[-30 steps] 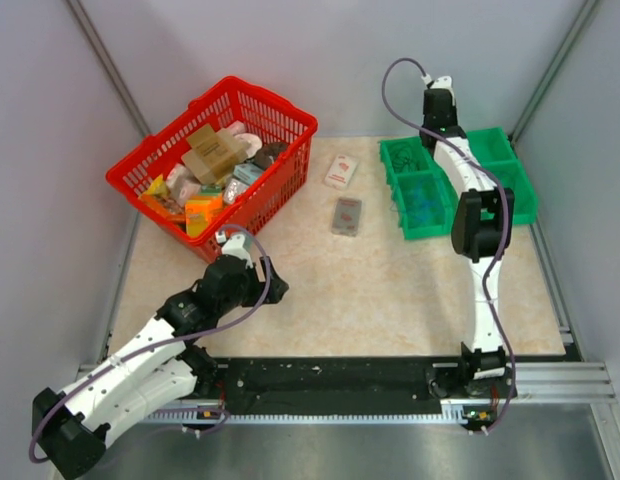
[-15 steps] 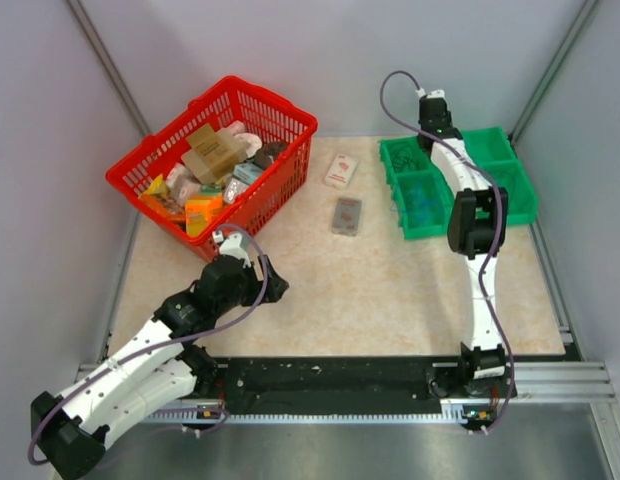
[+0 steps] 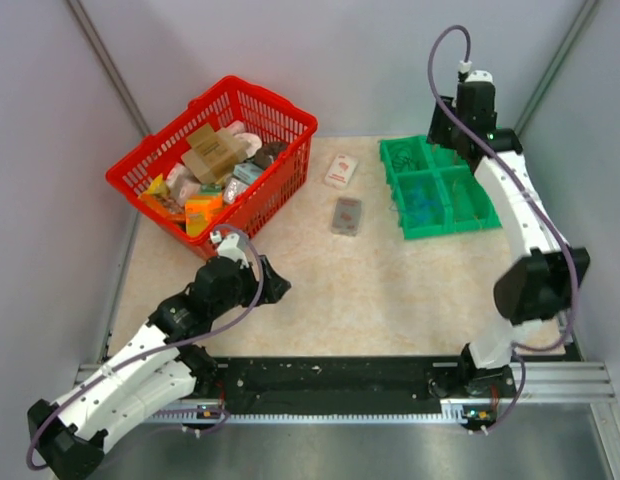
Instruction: Untangle the cables
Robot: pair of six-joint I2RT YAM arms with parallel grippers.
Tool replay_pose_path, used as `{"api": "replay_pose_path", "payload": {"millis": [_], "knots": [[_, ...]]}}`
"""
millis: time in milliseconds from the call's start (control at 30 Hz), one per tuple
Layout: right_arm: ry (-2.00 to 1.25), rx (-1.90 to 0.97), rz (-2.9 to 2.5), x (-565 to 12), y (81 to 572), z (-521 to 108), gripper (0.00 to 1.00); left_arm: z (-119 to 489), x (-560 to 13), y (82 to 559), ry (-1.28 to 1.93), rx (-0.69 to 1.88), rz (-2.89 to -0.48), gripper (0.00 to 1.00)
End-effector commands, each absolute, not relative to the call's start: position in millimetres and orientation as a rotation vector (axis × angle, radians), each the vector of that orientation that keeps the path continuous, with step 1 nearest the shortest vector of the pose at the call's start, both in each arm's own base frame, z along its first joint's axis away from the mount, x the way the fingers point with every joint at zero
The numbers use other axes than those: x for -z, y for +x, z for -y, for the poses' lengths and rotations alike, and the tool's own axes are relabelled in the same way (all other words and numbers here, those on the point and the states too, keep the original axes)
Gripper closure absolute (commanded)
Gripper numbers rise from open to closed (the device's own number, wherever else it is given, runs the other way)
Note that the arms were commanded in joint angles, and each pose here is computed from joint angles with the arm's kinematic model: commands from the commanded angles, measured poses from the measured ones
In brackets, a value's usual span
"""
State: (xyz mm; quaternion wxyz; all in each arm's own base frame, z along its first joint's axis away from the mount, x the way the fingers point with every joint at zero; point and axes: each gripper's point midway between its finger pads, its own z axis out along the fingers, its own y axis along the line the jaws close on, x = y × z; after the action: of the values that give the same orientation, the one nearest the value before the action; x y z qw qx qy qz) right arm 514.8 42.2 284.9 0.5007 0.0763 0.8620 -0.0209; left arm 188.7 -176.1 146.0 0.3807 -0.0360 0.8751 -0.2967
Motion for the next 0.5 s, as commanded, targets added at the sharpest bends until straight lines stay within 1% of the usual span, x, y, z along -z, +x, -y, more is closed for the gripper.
{"api": "replay_pose_path", "payload": {"millis": [0,100,167,233,333,467], "knots": [[0.051,-0.347,-2.015,-307,434,-129,0.43,186,-191,191,-0.062,0.872,-2.107,0.2],[-0.045,-0.453,-1.972,-300,381,-146,0.42,188,-201,184,-0.032,0.927,-2.069,0.19],[-0.069,-0.514,-1.938,-290,347,-146,0.41,188,-209,182,-0.019,0.95,-2.029,0.19],[-0.083,-0.569,-1.86,-296,315,-142,0.39,188,-217,180,0.003,0.97,-1.987,0.18],[-0.082,-0.587,-1.786,-298,282,-132,0.39,195,-242,178,0.074,1.032,-1.891,0.18],[-0.079,-0.585,-1.652,-333,250,-118,0.38,202,-295,176,0.19,1.061,-1.761,0.18]]}}
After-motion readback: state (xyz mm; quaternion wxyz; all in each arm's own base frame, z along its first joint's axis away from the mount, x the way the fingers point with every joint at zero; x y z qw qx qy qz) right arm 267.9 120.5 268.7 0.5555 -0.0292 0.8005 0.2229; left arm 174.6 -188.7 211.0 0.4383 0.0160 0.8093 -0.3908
